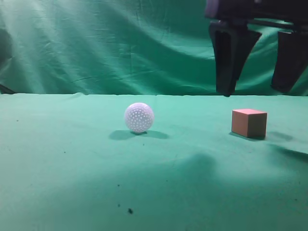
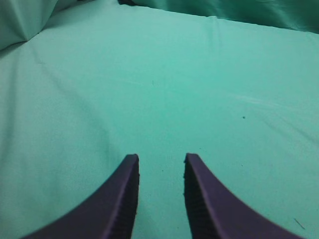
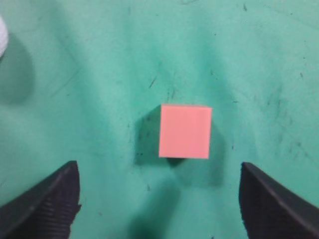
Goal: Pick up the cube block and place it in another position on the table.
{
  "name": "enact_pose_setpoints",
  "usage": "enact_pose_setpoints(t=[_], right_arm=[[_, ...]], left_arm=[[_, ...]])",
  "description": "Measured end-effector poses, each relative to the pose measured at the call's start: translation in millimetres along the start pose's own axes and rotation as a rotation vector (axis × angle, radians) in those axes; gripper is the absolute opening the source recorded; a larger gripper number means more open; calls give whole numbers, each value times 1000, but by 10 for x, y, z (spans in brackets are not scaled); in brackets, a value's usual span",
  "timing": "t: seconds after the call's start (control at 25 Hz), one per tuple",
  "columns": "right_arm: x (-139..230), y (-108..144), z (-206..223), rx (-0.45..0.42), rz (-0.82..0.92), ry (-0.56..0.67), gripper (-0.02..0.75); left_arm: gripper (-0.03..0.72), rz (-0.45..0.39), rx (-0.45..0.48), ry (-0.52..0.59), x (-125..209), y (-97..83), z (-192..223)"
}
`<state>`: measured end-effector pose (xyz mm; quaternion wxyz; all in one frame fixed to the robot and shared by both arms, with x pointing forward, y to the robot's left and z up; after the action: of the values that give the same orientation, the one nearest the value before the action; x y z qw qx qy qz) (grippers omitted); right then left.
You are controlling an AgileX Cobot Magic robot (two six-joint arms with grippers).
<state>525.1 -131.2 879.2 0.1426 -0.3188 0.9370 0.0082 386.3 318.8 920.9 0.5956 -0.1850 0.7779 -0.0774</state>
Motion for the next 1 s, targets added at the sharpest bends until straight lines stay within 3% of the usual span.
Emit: enact_pose_setpoints(t=[0.08,0.16,0.44,0.6,0.68,0.84,1.0], right_arm=[[-4,-32,78,13,19,7,566],[-19,-40,146,16,25,8,518],[-57,-28,375,13,19,11,521],[-68,-35,384,16,15,12,235],[-113,-68,349,30,6,9,220],[-288,-295,192,101,-5,-4,220],[-499,-784,-32,172,97,-58,220]], left_arm=[[262,0,0,0,0,0,0],[262,0,0,0,0,0,0],[262,0,0,0,0,0,0],[262,0,0,0,0,0,0],[262,0,0,0,0,0,0],[262,0,0,0,0,0,0],[262,0,0,0,0,0,0]])
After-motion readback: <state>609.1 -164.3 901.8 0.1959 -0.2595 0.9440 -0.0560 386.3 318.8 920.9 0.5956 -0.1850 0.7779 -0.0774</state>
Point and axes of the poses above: a point on each arm's last joint axis where the gripper is mounted, z pointing out along that axis toward the gripper, y along the wrist's bending axis when the last joint is at zero, x = y × z, the point moved 10 cm from there along z, pointing out along that axis toward the gripper, and after that the axes turned 14 degrees about -z, right-handed, at the moved point
